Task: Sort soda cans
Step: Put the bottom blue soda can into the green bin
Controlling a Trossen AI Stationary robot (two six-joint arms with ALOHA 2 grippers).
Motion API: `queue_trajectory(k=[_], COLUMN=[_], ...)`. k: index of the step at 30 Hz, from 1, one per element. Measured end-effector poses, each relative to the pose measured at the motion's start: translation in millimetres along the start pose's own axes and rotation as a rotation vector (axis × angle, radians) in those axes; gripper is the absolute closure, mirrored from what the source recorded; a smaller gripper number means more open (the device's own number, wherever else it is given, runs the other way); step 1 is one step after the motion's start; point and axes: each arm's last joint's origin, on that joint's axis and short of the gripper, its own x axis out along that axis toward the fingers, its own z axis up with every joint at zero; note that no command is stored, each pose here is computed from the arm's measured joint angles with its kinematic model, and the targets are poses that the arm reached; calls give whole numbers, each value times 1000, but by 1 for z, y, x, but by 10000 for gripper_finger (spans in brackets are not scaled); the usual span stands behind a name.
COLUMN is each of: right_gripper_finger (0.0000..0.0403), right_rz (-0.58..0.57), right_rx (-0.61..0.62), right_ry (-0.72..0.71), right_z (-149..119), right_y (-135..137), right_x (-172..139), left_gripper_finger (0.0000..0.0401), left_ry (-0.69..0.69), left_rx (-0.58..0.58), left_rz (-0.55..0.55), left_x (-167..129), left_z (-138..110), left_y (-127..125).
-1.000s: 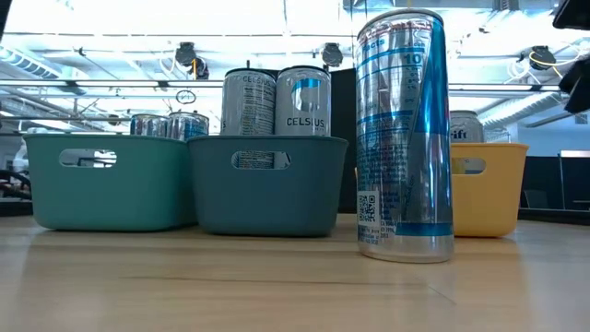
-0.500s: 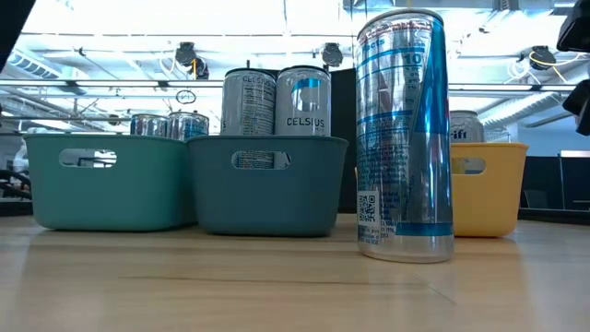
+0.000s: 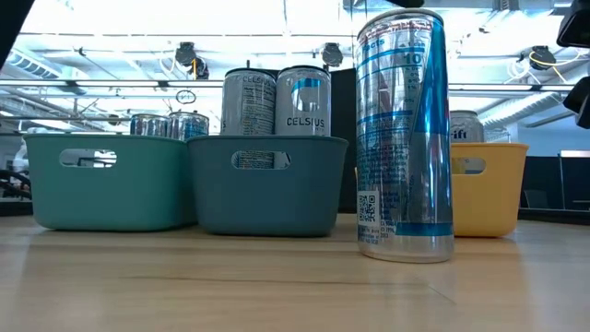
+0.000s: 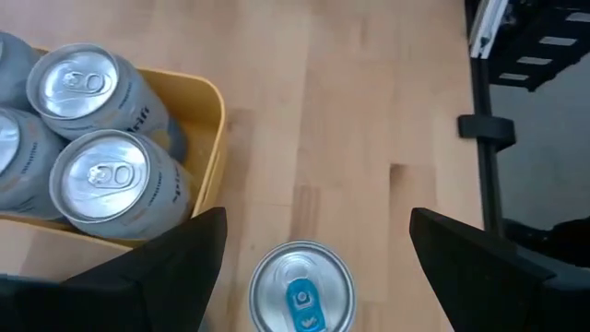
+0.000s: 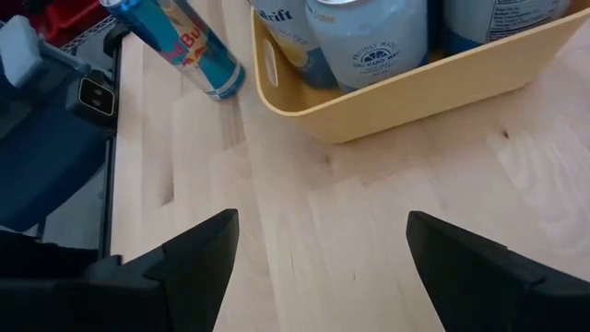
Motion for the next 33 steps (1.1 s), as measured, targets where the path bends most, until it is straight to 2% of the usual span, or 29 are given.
queue_trajectory(k=[21, 33], right_gripper_finger=[96, 96], right_rz=[22, 22], right_rx=[14, 14], right_ry=[-12, -12], right_z=[1, 1], right_y=[2, 2], right_x=[0, 0], left_gripper_finger=[51, 51], left_ry=[129, 137], left_rx=[24, 6], left_rz=[16, 1], left_x=[23, 24], left_z=[-27, -27], left_y=[1, 1])
